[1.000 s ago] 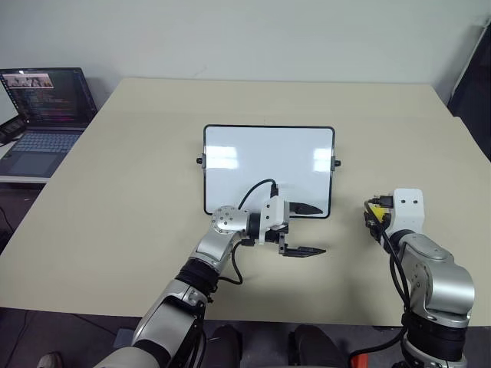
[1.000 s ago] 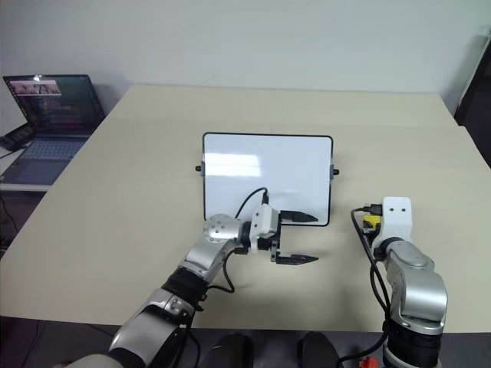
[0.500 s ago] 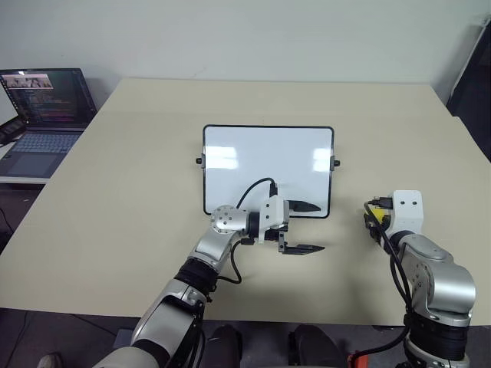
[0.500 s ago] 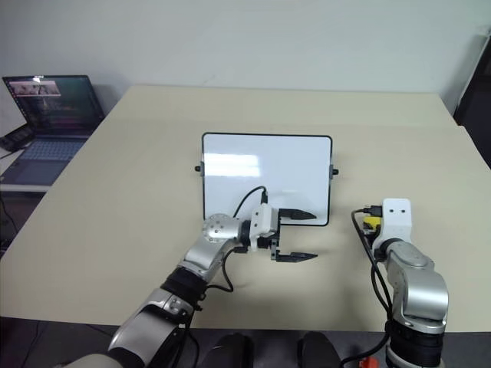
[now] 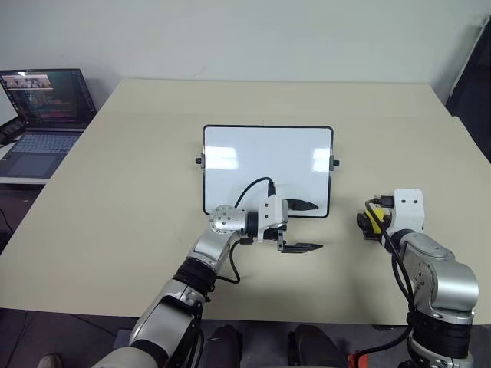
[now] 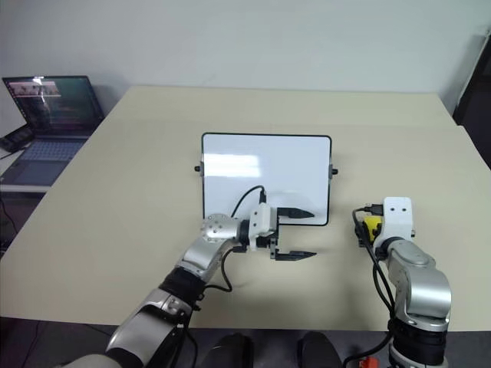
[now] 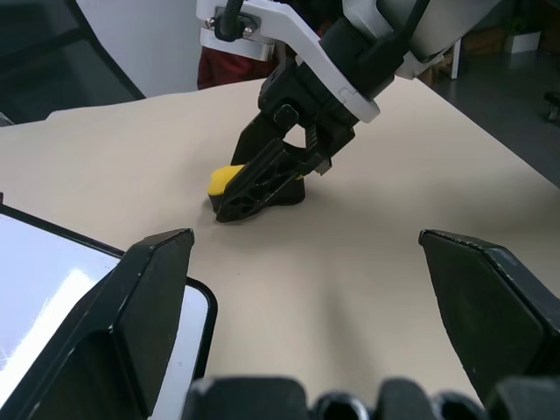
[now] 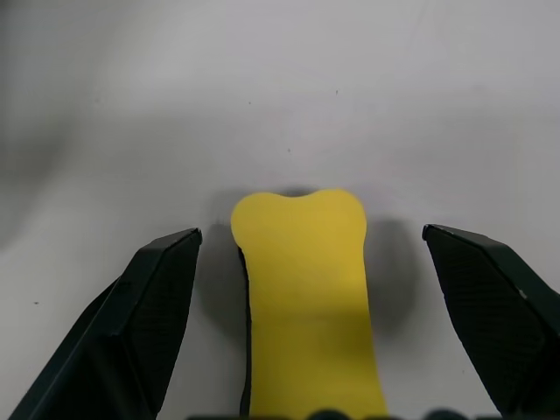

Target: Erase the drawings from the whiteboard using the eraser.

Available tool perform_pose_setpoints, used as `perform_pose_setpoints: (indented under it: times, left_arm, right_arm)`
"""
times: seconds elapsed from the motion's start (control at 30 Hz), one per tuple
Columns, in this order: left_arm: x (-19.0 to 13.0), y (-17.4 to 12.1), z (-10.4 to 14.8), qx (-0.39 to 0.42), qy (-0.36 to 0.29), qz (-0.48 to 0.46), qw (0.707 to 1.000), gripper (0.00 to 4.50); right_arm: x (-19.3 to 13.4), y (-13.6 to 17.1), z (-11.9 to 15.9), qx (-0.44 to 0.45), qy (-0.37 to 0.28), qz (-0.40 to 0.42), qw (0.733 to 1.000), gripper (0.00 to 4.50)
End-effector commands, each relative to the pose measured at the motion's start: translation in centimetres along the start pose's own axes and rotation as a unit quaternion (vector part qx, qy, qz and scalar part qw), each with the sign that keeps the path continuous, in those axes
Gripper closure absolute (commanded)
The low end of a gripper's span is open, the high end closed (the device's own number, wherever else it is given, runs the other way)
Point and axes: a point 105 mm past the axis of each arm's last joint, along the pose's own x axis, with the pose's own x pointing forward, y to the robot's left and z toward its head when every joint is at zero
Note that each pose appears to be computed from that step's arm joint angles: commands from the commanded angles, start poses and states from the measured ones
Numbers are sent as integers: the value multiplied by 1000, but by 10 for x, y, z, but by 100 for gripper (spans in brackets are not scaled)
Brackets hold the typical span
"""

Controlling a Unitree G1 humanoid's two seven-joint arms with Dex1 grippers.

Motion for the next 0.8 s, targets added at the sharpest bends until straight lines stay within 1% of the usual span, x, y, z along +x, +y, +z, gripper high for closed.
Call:
perform_pose_setpoints:
  times: [0.03, 0.1, 0.13, 0.2, 0.27, 0.3, 0.33, 0.47, 0.5, 0.63, 0.67, 0.8]
  left_arm:
    - [-13, 11, 15, 22, -4, 45, 999, 0]
    - [-21, 18, 21, 19, -2, 80, 997, 0]
    - [-28, 25, 25, 15, -5, 116, 993, 0]
    - [-45, 40, 35, 0, -11, 213, 977, 0]
    - [-72, 50, 41, -24, -18, 335, 942, 0]
    - [-84, 49, 39, -33, -10, 381, 924, 0]
    - [-93, 47, 38, -39, -3, 410, 911, 0]
    - [-123, 31, 29, -44, 30, 499, 865, 0]
    - [-125, 28, 28, -44, 35, 510, 859, 0]
    - [-156, 3, 15, -44, 75, 578, 811, 0]
    - [-159, 0, 13, -46, 81, 586, 805, 0]
    - [-182, -21, -3, -56, 113, 624, 771, 0]
  right_arm:
    - [-14, 0, 27, -2, -56, -3, 998, 4]
    - [-22, 0, 35, -2, -72, -2, 997, 4]
    - [-28, -1, 40, -15, -87, -5, 996, 4]
    - [-42, -6, 47, -35, -114, -20, 993, 4]
    - [-58, -12, 49, -69, -147, -40, 986, 4]
    - [-66, -15, 44, -81, -155, -51, 983, 4]
    - [-71, -17, 41, -89, -161, -57, 981, 4]
    - [-85, -25, 21, -40, -175, -81, 980, 4]
    - [-87, -27, 20, -39, -180, -84, 979, 4]
    - [-101, -19, 7, -57, -203, -74, 975, 4]
    - [-103, -19, 5, -61, -206, -72, 974, 4]
    - [-111, -17, -19, -55, -196, -79, 976, 4]
